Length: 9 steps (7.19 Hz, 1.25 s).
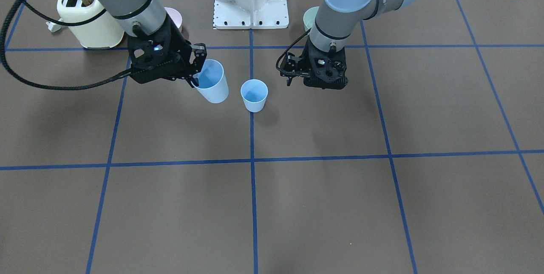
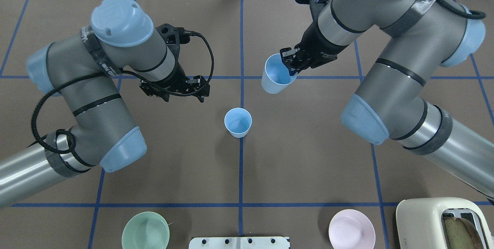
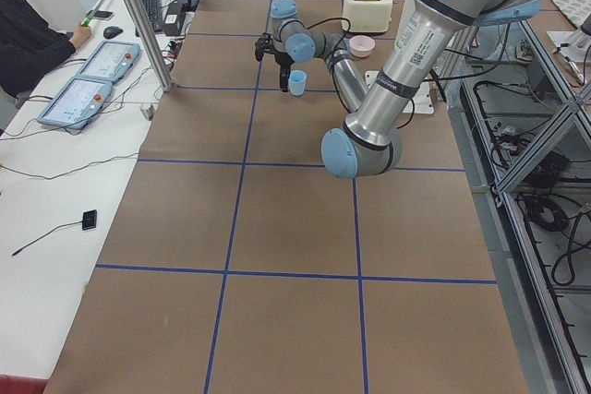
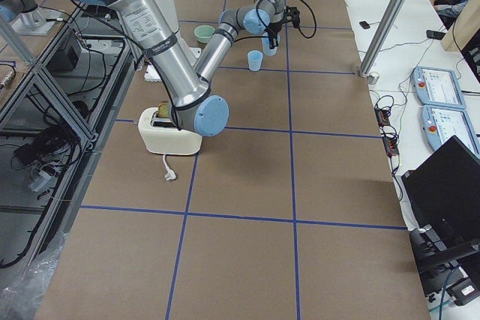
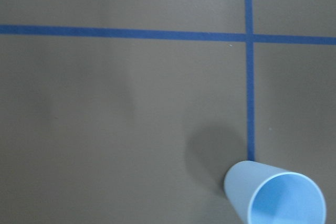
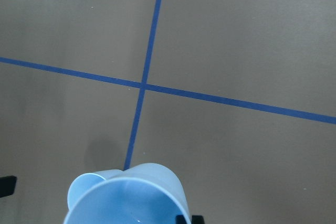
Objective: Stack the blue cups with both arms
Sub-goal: 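Release the center cup with the left gripper while the right carries its cup over, then lower the right gripper's blue cup into the center cup and open the gripper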
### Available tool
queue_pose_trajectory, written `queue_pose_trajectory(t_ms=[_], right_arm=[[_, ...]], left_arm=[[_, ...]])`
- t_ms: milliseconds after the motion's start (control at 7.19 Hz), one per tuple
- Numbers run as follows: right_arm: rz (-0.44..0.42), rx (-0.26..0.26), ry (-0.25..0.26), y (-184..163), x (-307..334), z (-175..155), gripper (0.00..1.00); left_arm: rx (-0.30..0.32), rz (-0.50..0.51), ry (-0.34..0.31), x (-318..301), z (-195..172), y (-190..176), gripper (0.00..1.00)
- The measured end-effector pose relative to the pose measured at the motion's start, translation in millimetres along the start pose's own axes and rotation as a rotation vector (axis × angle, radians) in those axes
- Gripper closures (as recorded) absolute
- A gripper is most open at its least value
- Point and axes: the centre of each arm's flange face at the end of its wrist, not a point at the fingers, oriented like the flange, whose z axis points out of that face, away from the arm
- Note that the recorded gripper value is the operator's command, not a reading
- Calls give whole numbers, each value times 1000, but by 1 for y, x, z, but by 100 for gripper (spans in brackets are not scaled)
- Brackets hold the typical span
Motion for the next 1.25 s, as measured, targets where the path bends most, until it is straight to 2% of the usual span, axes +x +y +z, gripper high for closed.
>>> queue_pose_trajectory(t_ms=[278,696,1252], right_arm=[[2,12,24,18,-38,29,100],[-28,4,68,50,-61,71,100],[-41,7,86,65,-71,89,100]], left_arm=[[9,65,-30,-34,-15,1,2],[10,74,-37,-44,-16,3,2],[7,71,-42,-47,-14,4,2]])
